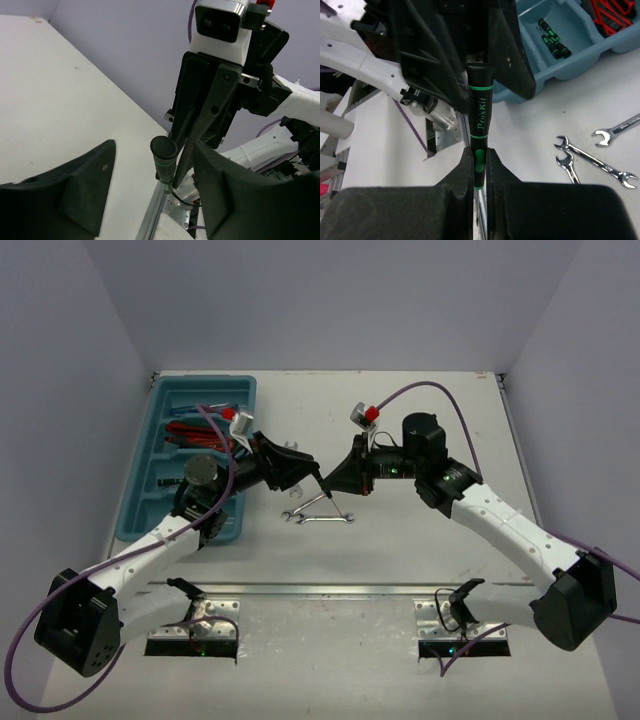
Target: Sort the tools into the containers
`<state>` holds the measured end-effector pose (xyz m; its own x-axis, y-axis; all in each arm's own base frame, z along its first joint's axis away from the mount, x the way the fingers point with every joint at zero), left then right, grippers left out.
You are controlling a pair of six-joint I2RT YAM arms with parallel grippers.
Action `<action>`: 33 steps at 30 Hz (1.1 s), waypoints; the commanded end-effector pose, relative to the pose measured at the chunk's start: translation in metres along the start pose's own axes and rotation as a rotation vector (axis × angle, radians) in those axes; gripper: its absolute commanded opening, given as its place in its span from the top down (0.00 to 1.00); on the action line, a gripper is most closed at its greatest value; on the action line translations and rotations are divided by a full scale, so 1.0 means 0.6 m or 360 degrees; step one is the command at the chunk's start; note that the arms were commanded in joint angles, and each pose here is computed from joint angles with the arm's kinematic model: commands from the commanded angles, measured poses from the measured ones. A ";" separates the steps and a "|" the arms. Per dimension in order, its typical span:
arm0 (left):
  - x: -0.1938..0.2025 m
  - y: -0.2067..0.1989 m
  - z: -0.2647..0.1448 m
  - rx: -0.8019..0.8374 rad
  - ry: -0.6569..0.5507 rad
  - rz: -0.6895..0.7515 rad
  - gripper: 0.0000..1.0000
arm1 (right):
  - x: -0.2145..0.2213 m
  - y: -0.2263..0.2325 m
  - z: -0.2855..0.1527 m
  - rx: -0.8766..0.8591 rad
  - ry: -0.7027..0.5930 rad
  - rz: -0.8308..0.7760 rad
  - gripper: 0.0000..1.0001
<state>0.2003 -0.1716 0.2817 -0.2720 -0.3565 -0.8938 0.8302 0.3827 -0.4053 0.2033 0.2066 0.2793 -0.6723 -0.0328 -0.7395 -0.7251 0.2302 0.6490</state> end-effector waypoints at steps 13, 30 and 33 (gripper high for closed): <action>-0.059 0.086 -0.008 -0.1394 -0.0019 -0.0096 1.00 | -0.025 -0.041 -0.055 0.1073 -0.0519 0.0226 0.01; -0.069 0.321 -0.289 -0.2722 -0.0404 -0.0721 0.83 | 0.055 -0.100 -0.124 0.1587 -0.0667 0.0360 0.01; -0.055 0.328 -0.289 -0.2678 -0.0374 -0.0746 0.42 | 0.056 -0.108 -0.112 0.1566 -0.0636 0.0426 0.01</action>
<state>0.2826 0.0650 0.1989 -0.1361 -0.7167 -0.6839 -0.7330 0.5373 -0.4172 0.2081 0.1193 0.2187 -0.5791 0.3742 -0.7243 -0.0149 0.8834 0.4683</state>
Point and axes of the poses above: each gripper's point midway between its finger pads, its own z axis out along the fingers, its own y axis along the line the jaws close on, x = y × z, the point moved 10 cm from there along -z, back along the fingers, and after that the axes turned 15 degrees about z, right-handed, at the moved point
